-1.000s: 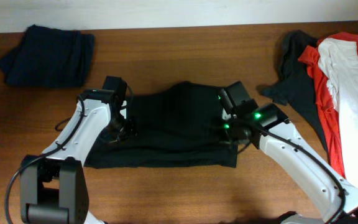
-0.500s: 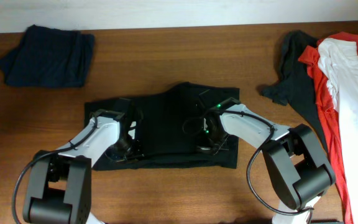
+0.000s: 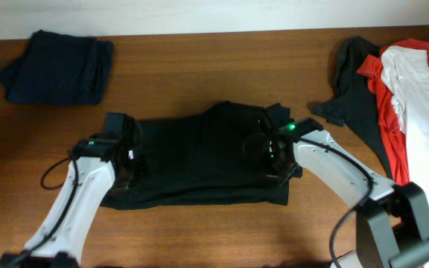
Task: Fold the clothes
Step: 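Grasp the top edge with both grippers and fold it down toward the bottom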
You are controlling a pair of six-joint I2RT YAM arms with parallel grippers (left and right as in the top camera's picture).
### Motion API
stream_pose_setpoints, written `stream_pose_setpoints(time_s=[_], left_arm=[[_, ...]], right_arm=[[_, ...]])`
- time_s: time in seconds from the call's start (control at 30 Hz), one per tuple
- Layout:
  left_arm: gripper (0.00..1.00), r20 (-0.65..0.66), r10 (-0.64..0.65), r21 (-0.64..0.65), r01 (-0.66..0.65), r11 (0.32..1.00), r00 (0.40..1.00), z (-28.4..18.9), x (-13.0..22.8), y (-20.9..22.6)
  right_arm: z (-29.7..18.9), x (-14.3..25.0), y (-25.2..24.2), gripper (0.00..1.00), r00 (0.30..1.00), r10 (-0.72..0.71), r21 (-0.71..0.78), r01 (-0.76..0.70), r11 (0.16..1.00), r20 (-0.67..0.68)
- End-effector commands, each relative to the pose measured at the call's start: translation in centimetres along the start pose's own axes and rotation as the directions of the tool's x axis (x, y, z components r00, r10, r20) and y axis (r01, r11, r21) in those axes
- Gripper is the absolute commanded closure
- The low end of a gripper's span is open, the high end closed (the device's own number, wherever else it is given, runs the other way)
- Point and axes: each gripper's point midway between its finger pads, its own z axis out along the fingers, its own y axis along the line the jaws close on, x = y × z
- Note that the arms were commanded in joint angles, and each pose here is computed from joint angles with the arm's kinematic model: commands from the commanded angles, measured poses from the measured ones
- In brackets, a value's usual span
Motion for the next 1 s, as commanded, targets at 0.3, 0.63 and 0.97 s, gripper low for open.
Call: stream_pose_setpoints(time_s=[0.3, 0.63, 0.97], left_arm=[[1.0, -0.357, -0.146, -0.184, 0.084, 0.979, 0.922, 7.6, 4.2, 4.0], [0.95, 0.201, 0.024, 0.286, -0.082, 0.955, 0.979, -2.5, -7.0, -4.0], [1.0, -0.084, -0.166, 0.038, 0.17, 0.985, 0.982, 11.6, -6.3, 1.3]], right_arm=[[5.3, 4.2, -5.9, 0.96, 0.957, 0.243, 0.021, -0.242, 0.97, -0.158], [-3.5, -3.7, -2.5, 0.76, 0.985, 0.105, -0.248, -0.068, 0.966, 0.138], [7.0, -3.7, -4.2, 0.96, 0.996, 0.084, -0.035, -0.085, 0.996, -0.025]])
